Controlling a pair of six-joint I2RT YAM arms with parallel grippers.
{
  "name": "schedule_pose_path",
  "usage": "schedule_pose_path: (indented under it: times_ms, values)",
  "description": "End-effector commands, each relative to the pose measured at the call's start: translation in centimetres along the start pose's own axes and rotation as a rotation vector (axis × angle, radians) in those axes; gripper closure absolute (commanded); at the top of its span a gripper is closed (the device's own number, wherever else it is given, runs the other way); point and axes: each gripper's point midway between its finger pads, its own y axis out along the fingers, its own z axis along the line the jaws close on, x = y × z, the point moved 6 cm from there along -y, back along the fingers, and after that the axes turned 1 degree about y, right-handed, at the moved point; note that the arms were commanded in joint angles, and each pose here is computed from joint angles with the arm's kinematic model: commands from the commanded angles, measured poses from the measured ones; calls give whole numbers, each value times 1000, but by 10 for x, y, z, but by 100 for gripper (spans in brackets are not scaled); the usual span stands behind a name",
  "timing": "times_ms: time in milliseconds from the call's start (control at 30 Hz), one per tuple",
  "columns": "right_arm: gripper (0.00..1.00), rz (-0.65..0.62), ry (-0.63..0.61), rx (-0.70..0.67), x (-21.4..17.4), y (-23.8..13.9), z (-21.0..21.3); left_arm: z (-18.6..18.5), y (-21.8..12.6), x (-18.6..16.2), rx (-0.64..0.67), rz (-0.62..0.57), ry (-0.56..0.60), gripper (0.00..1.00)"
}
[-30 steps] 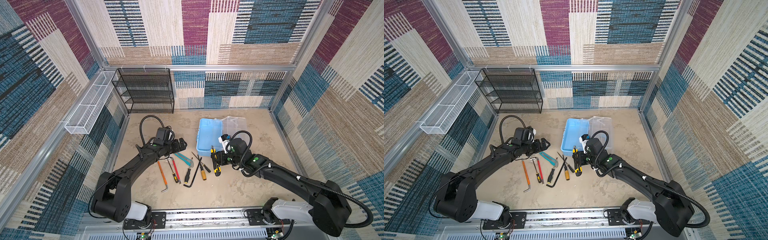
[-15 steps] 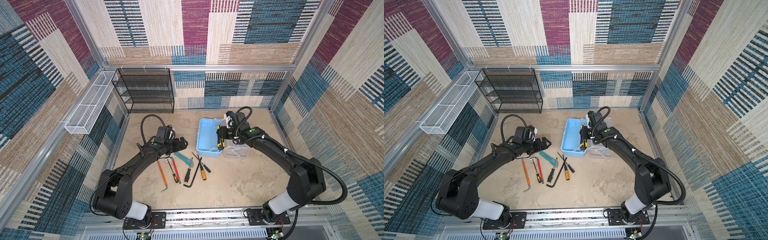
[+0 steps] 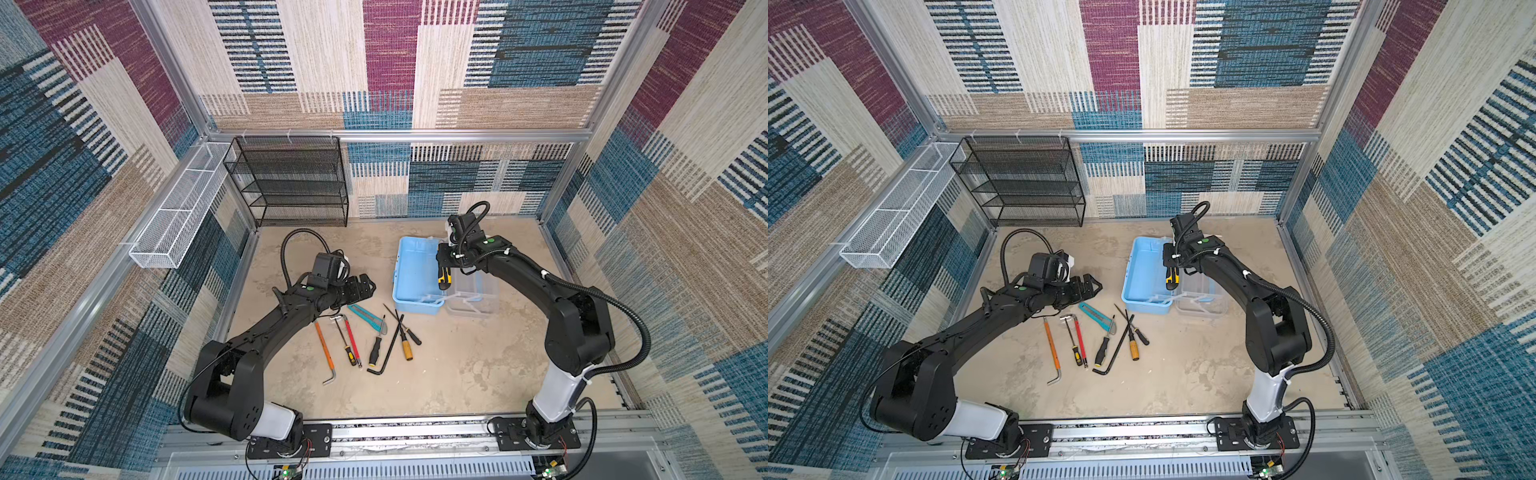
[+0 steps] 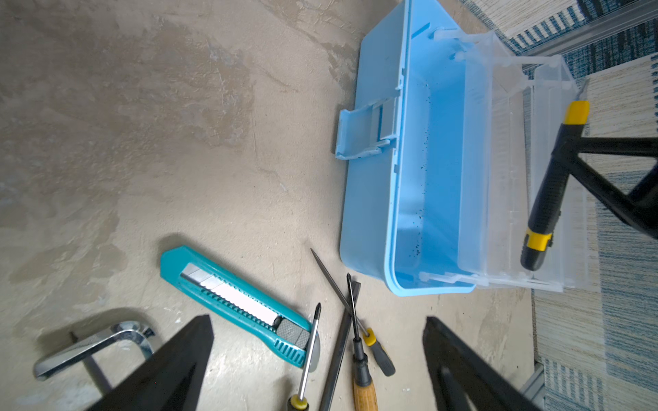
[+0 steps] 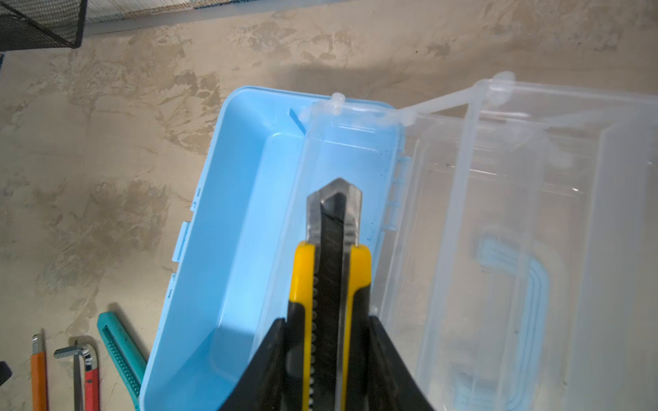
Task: Pack the tool kit
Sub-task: 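Lift the utility knife and carry it over the open blue box, then lower the utility knife into the blue box tray and open the right gripper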
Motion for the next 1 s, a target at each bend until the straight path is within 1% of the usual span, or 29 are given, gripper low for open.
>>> schedule_pose_path:
  times_ms: [0, 100, 200, 267, 367, 467, 500, 633, 767, 800, 967]
  values:
    - [75, -4, -6, -31, 2, 3, -2, -3, 0, 4, -10, -11, -6, 5]
    - [73, 6, -9, -66, -2, 7, -7, 0, -1, 3, 13, -12, -2, 5]
    - [68, 18, -11, -85, -7, 10, -11, 3, -4, 3, 46, -18, 2, 5]
    - [61, 22, -12, -74, -9, 11, -10, 4, -5, 4, 49, -22, 5, 5]
    - [55, 11, -8, -25, -7, 8, -4, 3, -5, 4, 47, -19, 4, 5]
    - [43, -33, 6, 24, -2, 0, 1, 3, -2, 3, 44, -4, 0, 5]
    - [41, -41, 8, 34, -1, -2, 2, 3, -2, 3, 44, -1, -1, 6]
    - [36, -78, 4, 76, 6, -13, 8, 4, -1, 2, 48, 8, -13, 8]
    - [33, -141, 7, 129, 11, -30, 13, 7, 0, -2, 65, 19, -32, 9]
    - [30, -157, 9, 138, 11, -34, 13, 9, 1, -3, 73, 27, -38, 10]
    - [24, -217, 5, 128, 8, -46, 8, 15, 9, -12, 99, 98, -63, 14]
